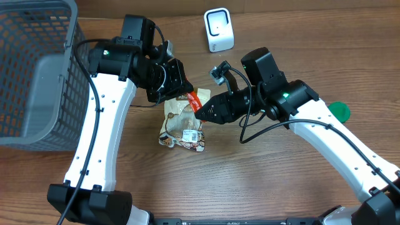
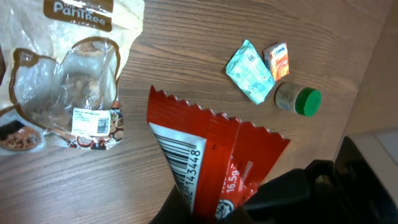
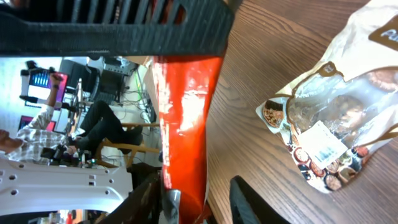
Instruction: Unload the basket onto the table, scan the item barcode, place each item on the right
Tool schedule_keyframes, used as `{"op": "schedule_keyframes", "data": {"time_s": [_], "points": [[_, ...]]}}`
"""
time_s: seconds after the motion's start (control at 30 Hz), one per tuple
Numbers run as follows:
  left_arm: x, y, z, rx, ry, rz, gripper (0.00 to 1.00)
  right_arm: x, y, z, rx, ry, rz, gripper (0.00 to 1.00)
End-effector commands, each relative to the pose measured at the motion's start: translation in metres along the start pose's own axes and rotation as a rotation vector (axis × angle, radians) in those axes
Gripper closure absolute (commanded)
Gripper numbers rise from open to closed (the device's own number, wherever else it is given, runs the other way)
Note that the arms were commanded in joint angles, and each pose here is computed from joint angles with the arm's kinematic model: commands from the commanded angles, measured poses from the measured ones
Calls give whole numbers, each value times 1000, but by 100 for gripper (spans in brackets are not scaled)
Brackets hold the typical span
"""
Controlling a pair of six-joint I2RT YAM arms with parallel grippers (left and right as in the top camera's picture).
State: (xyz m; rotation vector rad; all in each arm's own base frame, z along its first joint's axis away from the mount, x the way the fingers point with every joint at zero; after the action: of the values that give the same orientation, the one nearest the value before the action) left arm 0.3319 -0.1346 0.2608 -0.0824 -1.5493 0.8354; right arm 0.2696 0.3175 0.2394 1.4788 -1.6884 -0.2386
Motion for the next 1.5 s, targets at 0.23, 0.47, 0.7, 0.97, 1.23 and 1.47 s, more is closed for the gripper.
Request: {"op": "schedule_keyframes", "data": {"time_s": [0.23, 0.47, 0.7, 0.97, 1.23, 1.47], "points": [[-1, 4, -3, 73, -6, -18, 96, 6, 11, -7, 53, -23, 1, 86], [0, 11, -8, 70, -41, -57, 83, 6, 10, -7, 58, -24, 5, 96], [2, 15, -26, 48, -140, -95, 4, 6, 10, -7, 57, -23, 3, 96], [2, 12, -30, 2, -155, -86, 9, 6, 23, -5, 50, -15, -75, 96], [7, 4, -51, -41, -239, -54, 0, 4, 14, -1, 33, -1, -19, 96], [37, 32, -108, 9, -499, -157, 0, 5, -2, 12, 30, 46, 76, 96]]}}
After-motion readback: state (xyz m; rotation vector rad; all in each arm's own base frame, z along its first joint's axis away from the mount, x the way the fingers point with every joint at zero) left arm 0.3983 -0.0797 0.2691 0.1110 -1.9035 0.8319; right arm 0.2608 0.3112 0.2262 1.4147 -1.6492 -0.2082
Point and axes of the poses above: each gripper's point midway between its finger pads, its own x axis back along the fingers, its own y axis along the line the jaws close on, z = x × y, the point moved 1 cm from there along x, back along the fingers, and after that the axes turned 14 degrees about x, right-handed, at the moved point
